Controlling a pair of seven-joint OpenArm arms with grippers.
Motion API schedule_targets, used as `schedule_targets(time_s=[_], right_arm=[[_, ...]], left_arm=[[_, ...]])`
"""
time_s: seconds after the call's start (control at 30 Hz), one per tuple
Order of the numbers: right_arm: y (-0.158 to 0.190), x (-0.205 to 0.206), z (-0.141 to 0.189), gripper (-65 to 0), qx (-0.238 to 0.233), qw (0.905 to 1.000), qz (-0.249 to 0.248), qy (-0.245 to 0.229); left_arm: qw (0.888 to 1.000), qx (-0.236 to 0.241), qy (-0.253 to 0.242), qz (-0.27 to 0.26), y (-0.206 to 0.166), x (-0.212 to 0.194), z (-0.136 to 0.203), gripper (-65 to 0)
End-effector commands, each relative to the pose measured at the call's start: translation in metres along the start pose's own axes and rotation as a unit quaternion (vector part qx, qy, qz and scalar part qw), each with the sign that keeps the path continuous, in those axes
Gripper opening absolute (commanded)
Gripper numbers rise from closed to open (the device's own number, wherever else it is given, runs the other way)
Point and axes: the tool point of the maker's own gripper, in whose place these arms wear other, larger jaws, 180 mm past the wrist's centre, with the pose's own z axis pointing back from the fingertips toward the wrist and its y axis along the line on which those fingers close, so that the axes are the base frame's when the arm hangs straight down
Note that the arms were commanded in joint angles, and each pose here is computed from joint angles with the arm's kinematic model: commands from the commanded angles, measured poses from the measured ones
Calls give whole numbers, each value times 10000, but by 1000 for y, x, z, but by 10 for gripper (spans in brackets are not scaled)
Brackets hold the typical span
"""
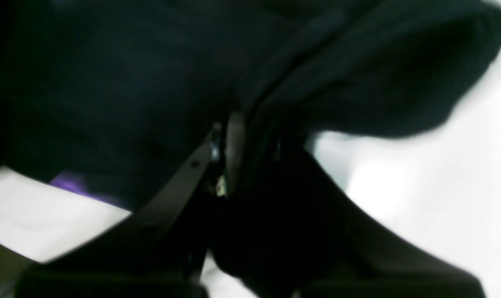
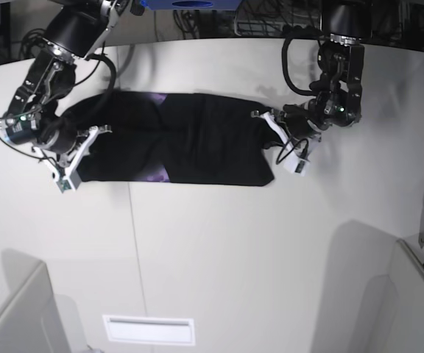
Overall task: Fold the T-shirt properly
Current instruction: 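Lower both grippers and grasp the two ends of the black strip, then fold the strip end over with the right gripper toward the left gripper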
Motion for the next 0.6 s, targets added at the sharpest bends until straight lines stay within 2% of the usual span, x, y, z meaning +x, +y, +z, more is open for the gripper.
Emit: schedule_targets(time_s=[0.0,0.17,0.3,0.4,0.5,0.57], right_arm=[[2,16,9,-650,-83,9996,187,-217],[41,40,24,-650,7,9968,608,-514],[68,51,20,-650,260,9940,890,-588],[91,54,16,-650,490,9935,871,-546],[120,66,15,-650,865,9887,917,-816],[140,73,16,-650,1200,9855,747,-939]], left_arm=[[9996,53,234,-115,-1,-7,-1,-650],[9994,160,309,2,-4,-10,-5,-650],[9995,177,270,-12,-4,-7,-4,-650],[9996,163,225,-67,-7,-3,-2,-650],[9996,151,221,-72,-8,-3,-3,-650],[9996,145,218,-68,-8,-3,-3,-650]])
